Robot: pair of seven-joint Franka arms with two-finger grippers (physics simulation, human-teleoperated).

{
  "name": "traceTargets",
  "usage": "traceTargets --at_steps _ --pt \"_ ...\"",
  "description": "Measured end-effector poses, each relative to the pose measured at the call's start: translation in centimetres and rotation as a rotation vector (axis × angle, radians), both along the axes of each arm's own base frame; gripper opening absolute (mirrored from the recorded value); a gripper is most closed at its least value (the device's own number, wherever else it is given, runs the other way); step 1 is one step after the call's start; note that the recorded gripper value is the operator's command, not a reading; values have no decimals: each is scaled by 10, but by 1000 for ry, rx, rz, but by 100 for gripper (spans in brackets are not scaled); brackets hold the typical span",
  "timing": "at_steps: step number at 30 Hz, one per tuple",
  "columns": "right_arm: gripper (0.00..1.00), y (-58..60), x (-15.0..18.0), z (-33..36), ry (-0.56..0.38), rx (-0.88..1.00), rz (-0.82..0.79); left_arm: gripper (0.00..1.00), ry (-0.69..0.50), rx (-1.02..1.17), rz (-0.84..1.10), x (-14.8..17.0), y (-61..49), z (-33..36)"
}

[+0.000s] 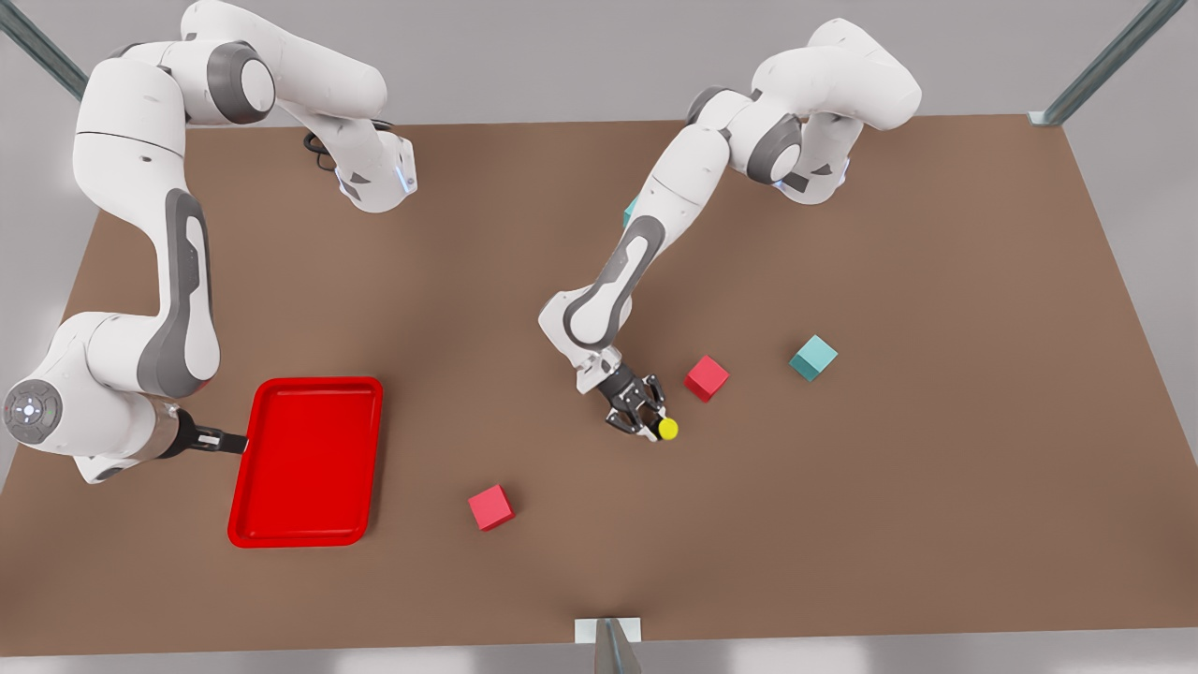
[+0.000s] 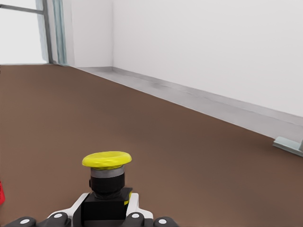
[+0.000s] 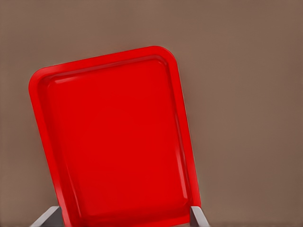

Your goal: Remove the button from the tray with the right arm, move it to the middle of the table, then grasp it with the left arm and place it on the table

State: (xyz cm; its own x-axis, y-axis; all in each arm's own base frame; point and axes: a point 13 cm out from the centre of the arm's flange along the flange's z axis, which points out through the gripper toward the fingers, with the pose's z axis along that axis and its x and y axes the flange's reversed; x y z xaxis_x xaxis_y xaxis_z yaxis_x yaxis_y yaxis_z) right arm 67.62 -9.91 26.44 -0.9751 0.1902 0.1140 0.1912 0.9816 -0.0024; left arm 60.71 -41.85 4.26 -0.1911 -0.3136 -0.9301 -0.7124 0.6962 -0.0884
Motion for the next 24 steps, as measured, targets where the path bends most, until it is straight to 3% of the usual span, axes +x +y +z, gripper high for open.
traceTargets --at_steps 7,8,9,10,11,17,24 --pt "100 -1 -1 1 5 0 -1 48 -27 5 11 -4 3 -6" --pt "100 0 -2 1 6 1 0 63 -31 3 12 -4 3 -5" --pt "100 0 -2 0 8 1 0 67 -34 2 10 -4 1 -4" --pt "100 0 -2 -1 9 1 0 77 -38 0 9 -5 0 -4" --pt "100 0 -2 -1 11 1 0 100 -41 -1 7 -6 -2 -3" --pt "100 5 -2 -6 18 3 7 100 -58 -16 12 -5 -7 10" --pt "100 5 -3 -6 18 3 6 100 -75 -60 74 17 15 105"
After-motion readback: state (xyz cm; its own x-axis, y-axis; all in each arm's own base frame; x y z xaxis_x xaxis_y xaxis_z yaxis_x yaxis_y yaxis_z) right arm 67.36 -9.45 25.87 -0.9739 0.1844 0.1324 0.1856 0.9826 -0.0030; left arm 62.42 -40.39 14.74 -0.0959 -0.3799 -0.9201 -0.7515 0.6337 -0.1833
